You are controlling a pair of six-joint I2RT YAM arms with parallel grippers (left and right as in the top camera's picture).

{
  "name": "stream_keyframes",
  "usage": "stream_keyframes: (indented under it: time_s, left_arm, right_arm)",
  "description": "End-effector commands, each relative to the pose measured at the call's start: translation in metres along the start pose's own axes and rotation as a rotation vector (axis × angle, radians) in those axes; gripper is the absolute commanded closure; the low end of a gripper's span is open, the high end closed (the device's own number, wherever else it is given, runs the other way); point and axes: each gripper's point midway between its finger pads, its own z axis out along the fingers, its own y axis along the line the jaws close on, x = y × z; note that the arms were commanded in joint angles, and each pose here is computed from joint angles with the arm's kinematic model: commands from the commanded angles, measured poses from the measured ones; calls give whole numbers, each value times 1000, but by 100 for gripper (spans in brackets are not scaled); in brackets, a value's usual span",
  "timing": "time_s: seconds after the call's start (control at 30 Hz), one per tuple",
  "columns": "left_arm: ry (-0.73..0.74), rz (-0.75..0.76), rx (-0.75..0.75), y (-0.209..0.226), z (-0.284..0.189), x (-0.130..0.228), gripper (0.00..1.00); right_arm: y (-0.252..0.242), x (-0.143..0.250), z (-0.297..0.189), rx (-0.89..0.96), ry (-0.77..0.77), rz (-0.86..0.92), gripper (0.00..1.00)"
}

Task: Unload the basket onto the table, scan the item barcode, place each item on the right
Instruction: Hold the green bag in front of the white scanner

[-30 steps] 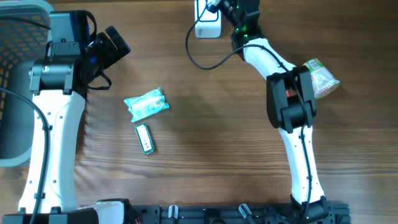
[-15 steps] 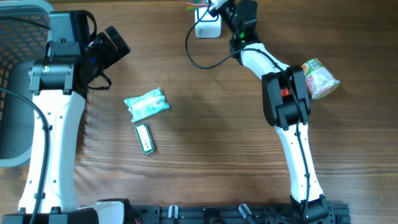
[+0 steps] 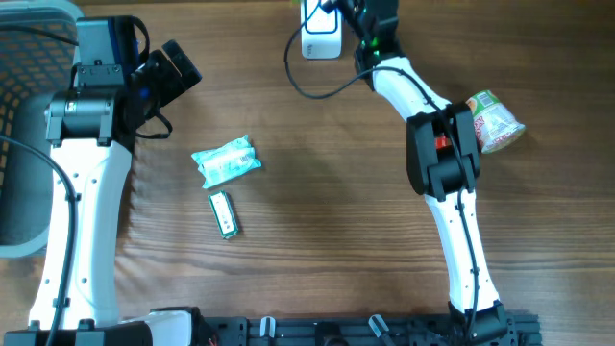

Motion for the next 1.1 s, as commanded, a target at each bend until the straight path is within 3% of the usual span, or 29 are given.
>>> stream_keyframes:
  time_s: [0.0,0.3,0.63,0.83,0.93,1.07]
  left_arm:
    - [-29,15,19,-3,-10,-7,0]
    - [-29,15,19,-3,-10,-7,0]
    - [-29,15,19,-3,-10,-7,0]
    - [-29,15,19,-3,-10,-7,0]
    - [-29,15,19,-3,-10,-7,0]
    - [-29,15,19,-3,-10,-7,0]
  right_arm:
    - [-22,-37,12,109,-57,-56,96]
    - [8,41,7,5,242,-185,95]
    - [58,63,5,-181,309,-579,96]
    - [64,55,8,-159,295,-473,96]
    - [48,33,15,-68,225,-329,96]
    - [30,0,21,-21,169,-314,96]
